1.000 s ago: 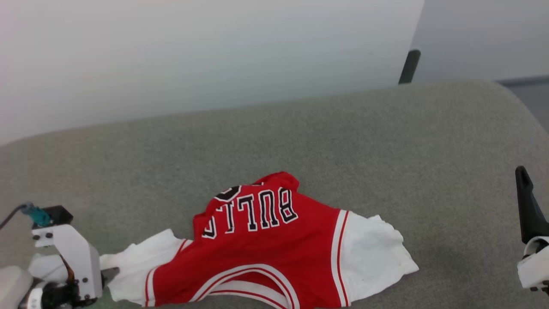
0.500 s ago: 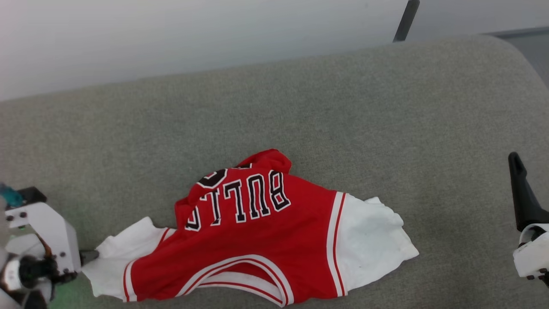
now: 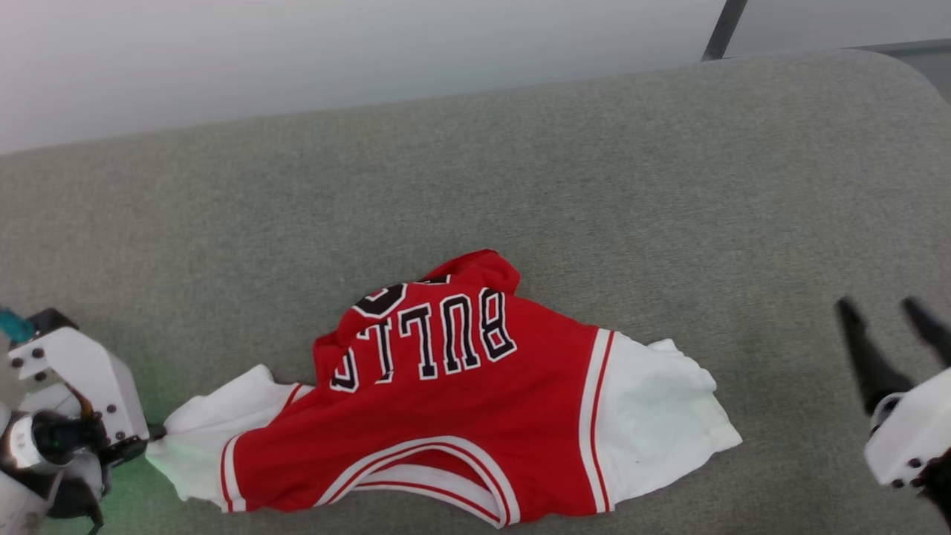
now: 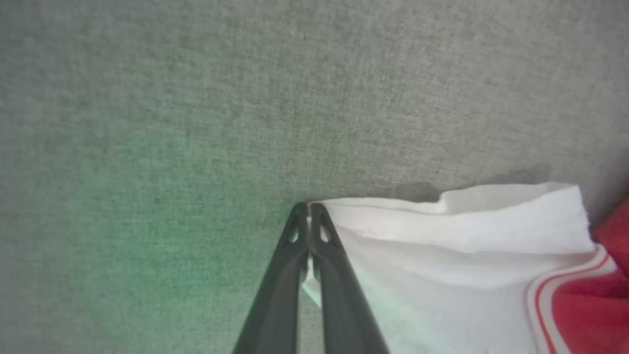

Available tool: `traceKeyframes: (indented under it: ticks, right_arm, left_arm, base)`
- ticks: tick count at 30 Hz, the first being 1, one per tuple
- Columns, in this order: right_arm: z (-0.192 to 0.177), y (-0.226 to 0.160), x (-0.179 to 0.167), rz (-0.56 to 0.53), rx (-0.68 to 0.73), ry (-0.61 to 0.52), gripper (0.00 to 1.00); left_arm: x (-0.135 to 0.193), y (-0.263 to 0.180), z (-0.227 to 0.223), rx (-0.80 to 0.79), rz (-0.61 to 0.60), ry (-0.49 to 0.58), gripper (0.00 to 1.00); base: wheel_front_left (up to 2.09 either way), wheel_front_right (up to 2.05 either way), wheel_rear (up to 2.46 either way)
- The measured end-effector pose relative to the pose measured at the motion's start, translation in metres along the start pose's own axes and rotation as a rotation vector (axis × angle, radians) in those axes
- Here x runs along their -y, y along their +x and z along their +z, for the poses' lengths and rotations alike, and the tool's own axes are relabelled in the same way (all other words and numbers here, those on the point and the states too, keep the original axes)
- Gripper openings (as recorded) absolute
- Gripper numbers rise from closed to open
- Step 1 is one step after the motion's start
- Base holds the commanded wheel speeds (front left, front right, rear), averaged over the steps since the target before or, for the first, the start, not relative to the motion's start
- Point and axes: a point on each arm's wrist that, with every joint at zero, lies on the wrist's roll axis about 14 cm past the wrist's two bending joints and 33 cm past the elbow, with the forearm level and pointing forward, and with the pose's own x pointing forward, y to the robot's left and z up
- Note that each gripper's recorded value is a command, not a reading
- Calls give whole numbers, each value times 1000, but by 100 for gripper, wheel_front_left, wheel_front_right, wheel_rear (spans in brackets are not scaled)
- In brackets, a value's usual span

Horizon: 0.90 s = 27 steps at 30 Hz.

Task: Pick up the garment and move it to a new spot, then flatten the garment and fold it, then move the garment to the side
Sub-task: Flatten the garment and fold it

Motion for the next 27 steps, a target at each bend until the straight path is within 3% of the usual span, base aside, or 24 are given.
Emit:
traceKeyframes:
  ticks: [6,7,11,23,24,25,27]
  right_arm:
    - [-57,6,-14,57,-305,34,100]
    - [-79,6,-20,84,-414,51,100]
    - [-109,5,-30,121,-555,67,100]
    - [-167,33,-58,216,-775,50,100]
    - [-170,34,-59,221,-793,42,43]
    - [-173,34,-60,228,-809,29,0]
    - [-175,34,-60,234,-833,7,0]
  left_arm:
    - [3,-3,6,16,1,30,0]
    - [4,-3,8,20,-2,33,0]
    - [9,-3,12,34,-9,45,0]
    - [13,3,24,56,-28,39,0]
    - [11,3,24,57,-26,36,0]
    - [11,3,24,57,-26,33,0]
    - [10,3,24,58,-27,31,0]
  base:
    - [0,0,0]
    - [0,0,0]
    - [0,0,0]
    - [0,0,0]
    - [0,0,0]
    - [0,0,0]
    - [0,0,0]
